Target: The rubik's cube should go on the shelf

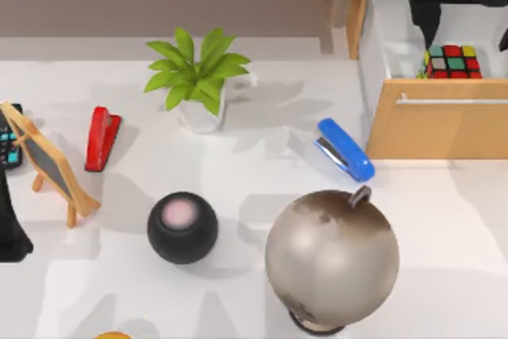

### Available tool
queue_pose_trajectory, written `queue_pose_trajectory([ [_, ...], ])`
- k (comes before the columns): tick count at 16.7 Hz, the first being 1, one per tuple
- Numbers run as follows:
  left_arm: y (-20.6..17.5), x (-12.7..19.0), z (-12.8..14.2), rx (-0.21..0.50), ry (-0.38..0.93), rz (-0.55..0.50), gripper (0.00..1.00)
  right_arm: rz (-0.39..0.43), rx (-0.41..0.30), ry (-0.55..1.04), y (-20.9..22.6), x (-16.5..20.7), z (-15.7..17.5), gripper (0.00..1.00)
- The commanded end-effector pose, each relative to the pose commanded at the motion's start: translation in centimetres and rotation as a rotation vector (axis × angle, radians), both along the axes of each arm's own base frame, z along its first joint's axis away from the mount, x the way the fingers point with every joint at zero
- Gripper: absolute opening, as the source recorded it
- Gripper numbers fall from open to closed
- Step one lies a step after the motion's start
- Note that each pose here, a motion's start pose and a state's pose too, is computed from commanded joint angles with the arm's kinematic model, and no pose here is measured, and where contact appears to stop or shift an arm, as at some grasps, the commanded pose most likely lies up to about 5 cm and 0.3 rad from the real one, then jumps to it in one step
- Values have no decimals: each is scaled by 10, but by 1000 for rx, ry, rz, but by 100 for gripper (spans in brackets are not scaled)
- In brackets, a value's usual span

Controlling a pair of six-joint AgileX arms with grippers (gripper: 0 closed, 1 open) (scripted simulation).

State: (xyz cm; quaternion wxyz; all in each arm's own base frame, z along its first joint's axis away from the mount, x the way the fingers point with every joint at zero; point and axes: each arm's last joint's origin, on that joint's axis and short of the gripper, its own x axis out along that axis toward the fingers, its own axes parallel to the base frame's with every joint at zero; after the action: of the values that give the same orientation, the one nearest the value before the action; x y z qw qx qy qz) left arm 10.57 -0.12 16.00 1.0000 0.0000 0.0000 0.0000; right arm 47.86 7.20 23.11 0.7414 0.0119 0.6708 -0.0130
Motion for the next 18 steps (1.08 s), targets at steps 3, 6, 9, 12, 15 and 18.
queue_pose_trajectory([
  [3,0,0,0,0,0,0,100,3,-1,-1,2,-1,0,100],
  [6,0,0,0,0,0,0,100,1,0,0,1,-5,-4,100],
  [9,0,0,0,0,0,0,100,2,-2,7,1,-5,-19,100],
  [12,0,0,0,0,0,0,100,2,-3,13,0,3,-47,100],
  [15,0,0,0,0,0,0,100,0,0,0,0,10,-60,100],
  [18,0,0,0,0,0,0,100,0,0,0,0,10,-60,100],
])
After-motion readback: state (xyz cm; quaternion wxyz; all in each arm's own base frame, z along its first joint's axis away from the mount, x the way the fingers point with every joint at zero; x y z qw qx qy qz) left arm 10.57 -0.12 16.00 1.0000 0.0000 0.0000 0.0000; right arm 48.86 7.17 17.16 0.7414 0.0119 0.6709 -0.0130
